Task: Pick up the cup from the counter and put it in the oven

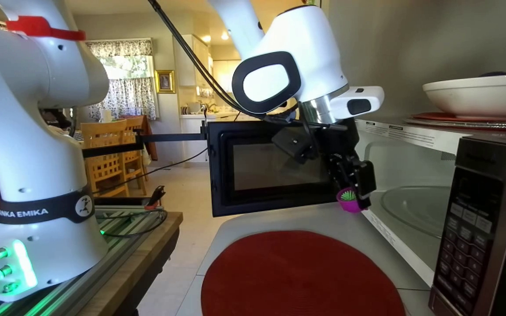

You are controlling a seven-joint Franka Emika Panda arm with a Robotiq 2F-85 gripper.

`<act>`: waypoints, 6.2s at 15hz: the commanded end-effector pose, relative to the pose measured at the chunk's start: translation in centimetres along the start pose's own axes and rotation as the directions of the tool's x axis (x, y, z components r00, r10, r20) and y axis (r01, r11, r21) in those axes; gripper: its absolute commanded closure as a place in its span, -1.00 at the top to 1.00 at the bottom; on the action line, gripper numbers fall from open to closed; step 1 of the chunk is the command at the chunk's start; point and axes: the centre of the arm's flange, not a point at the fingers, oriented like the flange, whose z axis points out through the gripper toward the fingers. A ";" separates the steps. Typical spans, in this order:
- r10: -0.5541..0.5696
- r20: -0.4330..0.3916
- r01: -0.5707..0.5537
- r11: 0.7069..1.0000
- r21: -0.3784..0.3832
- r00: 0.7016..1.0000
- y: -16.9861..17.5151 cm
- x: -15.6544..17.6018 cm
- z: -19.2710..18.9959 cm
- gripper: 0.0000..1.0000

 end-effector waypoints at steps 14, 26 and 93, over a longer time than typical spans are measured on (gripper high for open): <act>0.007 -0.061 -0.005 0.999 0.043 0.998 0.6 -0.6 1.5 0.22; 0.007 -0.115 -0.005 1.000 0.015 0.993 0.4 0.2 3.7 -0.28; -0.037 -0.464 0.038 0.999 -0.007 0.885 -3.5 8.4 14.2 -0.28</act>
